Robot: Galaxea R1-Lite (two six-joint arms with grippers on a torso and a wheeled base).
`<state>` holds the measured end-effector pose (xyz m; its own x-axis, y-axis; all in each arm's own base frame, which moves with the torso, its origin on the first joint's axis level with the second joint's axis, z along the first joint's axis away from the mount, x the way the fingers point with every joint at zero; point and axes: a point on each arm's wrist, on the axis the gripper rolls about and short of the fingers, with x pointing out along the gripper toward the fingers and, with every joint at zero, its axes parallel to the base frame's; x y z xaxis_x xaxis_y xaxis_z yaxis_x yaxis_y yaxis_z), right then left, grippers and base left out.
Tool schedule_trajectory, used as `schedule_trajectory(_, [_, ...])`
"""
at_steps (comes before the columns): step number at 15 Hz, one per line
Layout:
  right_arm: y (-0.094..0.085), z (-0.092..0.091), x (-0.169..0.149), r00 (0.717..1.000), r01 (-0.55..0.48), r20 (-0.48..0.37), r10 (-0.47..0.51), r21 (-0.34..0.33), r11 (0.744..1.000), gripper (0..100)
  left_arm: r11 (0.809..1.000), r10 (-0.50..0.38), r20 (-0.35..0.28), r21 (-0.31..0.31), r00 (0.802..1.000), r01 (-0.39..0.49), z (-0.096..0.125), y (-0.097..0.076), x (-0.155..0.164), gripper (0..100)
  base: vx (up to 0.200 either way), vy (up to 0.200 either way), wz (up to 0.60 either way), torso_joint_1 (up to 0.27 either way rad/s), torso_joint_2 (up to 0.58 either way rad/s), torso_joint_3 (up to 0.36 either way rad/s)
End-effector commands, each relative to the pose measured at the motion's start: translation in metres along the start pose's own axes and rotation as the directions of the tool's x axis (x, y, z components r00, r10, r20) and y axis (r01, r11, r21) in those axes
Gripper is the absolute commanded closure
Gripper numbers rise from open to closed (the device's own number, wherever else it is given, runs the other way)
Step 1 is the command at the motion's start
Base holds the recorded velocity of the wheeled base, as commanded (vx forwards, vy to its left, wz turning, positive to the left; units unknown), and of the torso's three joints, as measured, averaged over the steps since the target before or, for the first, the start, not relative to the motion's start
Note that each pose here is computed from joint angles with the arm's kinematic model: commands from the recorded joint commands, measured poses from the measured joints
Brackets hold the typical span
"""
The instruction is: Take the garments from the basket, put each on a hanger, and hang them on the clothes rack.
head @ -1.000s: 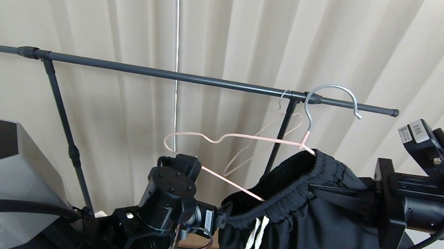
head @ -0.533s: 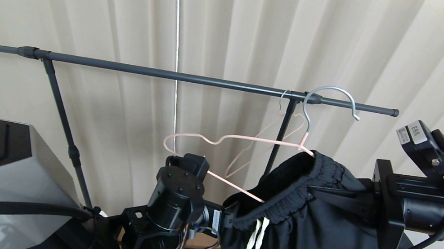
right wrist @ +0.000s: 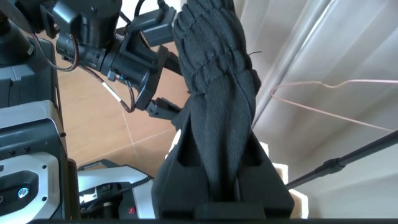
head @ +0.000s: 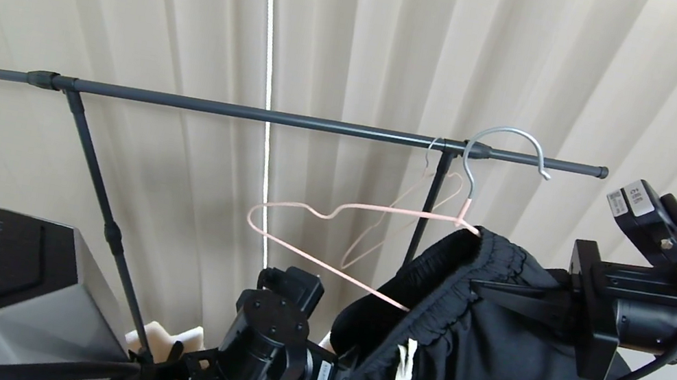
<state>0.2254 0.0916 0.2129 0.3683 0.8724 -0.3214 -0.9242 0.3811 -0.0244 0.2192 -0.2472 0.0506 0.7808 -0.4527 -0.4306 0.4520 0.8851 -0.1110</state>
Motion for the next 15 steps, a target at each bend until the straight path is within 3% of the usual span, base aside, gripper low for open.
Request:
schedule_trajectory(1, [0.0, 0.001, -0.001, 1.0, 0.0, 0.003, 0.0, -0.004, 1.0, 100, 1.0, -0.002, -0.032, 0.016, 0.999, 0.003, -0.011, -0.002, 0.002, 0, 0.0, 0.0, 0.0, 0.0, 0.0, 0.0])
schedule_trajectory(7, [0.001, 0.003, -0.004, 1.0, 0.011, 0.011, -0.011, -0.01, 1.0, 100, 1.0, 0.016, -0.056, 0.024, 0.998, -0.015, -0.024, 0.0, 0.01, 0, 0.0, 0.0, 0.0, 0.0, 0.0, 0.0])
schedule_trajectory(8, [0.0, 0.003, -0.006, 1.0, 0.016, 0.013, -0.016, -0.01, 1.0, 100, 1.0, 0.019, -0.055, 0.023, 0.998, -0.017, -0.024, 0.001, 0.01, 100, 0.0, 0.0, 0.0, 0.0, 0.0, 0.0])
schedule_trajectory(12, [-0.004, 0.002, -0.007, 0.999, 0.033, 0.01, -0.033, -0.004, 0.999, 100, 1.0, 0.031, 0.011, 0.002, 0.999, -0.031, -0.014, 0.005, 0.01, 100, 0.0, 0.0, 0.0, 0.0, 0.0, 0.0])
schedule_trajectory(15, [-0.008, 0.0, -0.008, 0.999, 0.046, 0.006, -0.046, 0.005, 0.999, 100, 0.998, 0.066, 0.086, -0.011, 0.994, -0.065, 0.007, 0.018, 0.005, 100, 0.0, 0.0, 0.0, 0.0, 0.0, 0.0])
